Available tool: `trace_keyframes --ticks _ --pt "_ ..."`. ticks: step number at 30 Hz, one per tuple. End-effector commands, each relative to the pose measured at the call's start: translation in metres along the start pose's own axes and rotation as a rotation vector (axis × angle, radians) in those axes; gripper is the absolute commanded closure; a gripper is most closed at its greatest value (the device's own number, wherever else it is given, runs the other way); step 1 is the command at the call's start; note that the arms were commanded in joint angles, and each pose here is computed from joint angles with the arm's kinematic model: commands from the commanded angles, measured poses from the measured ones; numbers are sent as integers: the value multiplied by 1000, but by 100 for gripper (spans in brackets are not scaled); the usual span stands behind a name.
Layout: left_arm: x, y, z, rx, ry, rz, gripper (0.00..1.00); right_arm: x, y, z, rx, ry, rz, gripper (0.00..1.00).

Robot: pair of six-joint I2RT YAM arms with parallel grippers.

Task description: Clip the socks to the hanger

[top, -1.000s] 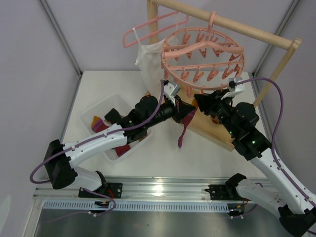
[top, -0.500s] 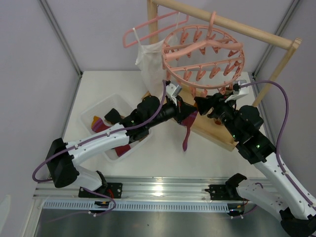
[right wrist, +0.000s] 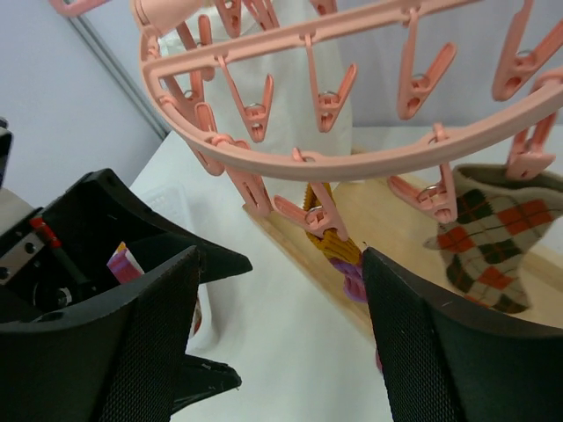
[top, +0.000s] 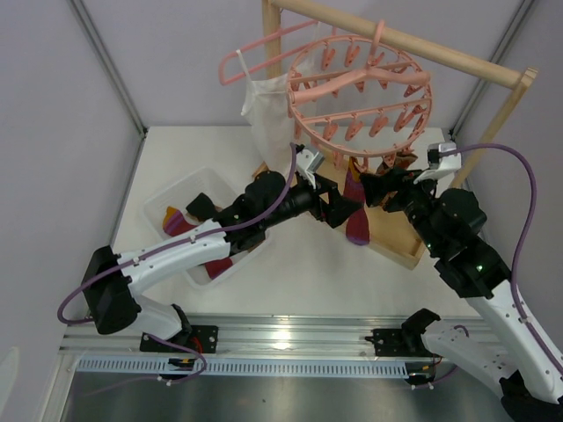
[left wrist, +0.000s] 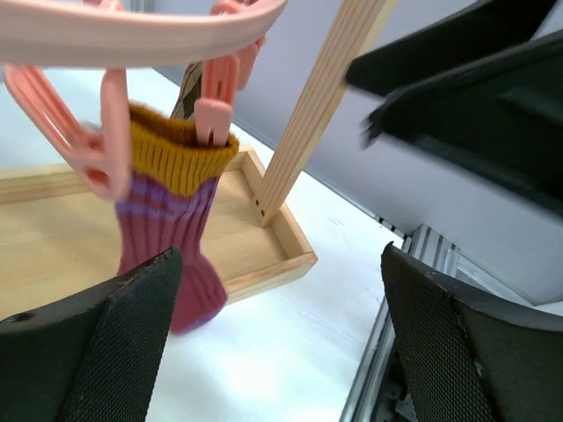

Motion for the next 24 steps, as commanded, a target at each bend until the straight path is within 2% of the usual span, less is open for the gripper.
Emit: trace_keyframes --ticks 1,6,8,10,15,20,24 --pt "16 -14 -19 -4 -51 3 1 15 -8 -22 59 -30 41 24" --pt "50 -11 -42 24 -67 -132 0 22 -7 -33 112 -13 0 30" --pt "74 5 -52 67 -46 -262 1 19 -4 -33 134 12 -34 30" --pt "92 12 -60 89 -33 -298 1 17 0 -37 144 16 -67 32" --pt "151 49 -78 97 -24 -510 1 -3 16 -25 138 89 -137 35" --pt "181 86 -70 99 -2 -665 0 -20 32 -14 138 109 -127 38" --pt "191 115 -47 137 -19 -738 0 -32 40 0 128 104 -83 42"
Point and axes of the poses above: each gripper's point midway between its finger pads, its own x axis back along the fingers, its own y axis along the line the jaws close on, z = x × y, the point moved 9 cm from there along x, back along the fingers, and after that the axes turned 14 degrees about x, right-handed, at the moved point
